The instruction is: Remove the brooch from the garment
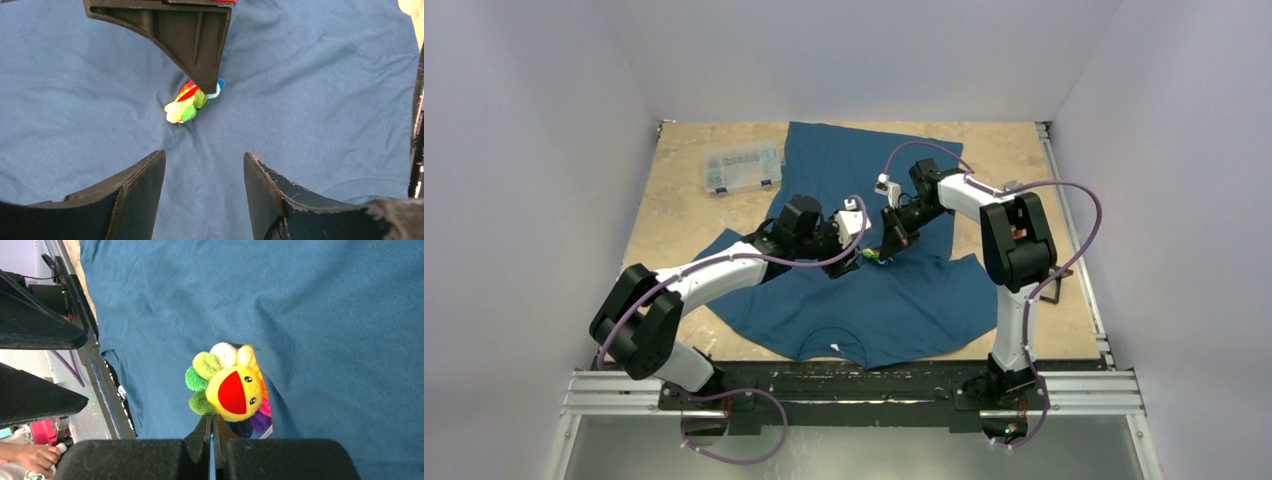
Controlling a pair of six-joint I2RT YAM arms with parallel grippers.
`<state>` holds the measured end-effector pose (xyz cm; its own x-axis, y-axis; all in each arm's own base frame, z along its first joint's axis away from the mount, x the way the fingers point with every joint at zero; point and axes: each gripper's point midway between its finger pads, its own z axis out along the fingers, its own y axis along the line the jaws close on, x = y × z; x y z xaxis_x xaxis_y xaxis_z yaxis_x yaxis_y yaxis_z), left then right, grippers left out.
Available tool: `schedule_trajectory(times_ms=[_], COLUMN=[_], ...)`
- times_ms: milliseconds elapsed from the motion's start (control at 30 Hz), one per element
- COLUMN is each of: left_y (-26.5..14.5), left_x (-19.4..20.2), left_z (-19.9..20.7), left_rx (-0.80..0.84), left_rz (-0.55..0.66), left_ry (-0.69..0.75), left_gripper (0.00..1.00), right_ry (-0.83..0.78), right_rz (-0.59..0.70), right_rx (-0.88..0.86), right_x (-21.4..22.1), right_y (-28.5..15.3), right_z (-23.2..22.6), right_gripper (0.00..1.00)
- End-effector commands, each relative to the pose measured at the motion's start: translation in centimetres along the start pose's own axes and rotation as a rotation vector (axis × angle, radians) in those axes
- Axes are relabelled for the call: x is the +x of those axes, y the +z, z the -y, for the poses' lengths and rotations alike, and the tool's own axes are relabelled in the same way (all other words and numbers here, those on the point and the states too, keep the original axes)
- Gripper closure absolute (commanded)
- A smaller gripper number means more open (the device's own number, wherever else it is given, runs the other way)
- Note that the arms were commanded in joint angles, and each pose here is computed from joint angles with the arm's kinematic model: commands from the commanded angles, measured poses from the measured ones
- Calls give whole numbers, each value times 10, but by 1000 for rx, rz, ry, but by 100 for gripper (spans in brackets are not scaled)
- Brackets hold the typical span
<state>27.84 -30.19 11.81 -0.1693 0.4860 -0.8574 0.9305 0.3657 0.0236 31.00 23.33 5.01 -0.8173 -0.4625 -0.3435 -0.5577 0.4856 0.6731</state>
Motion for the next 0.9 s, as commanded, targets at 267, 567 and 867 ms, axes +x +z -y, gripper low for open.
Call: schedule_trajectory(times_ms=[267,567,867], left_y=[15,31,36], left_x=[-33,-34,-27], left_z=[-8,-4,-1], left_rx=[-36,-19,4], left_rz=[71,73,54], left_ry=[211,327,331], left_gripper=[37,30,40], right_ry=[-54,-53,-28], right_rz=[25,8,16], right_rx=[-64,-95,-117], right_x=[-18,-16,-23], right_y=[-16,-21,-26], right_z=[-12,-22,-26], right_gripper=[100,100,100])
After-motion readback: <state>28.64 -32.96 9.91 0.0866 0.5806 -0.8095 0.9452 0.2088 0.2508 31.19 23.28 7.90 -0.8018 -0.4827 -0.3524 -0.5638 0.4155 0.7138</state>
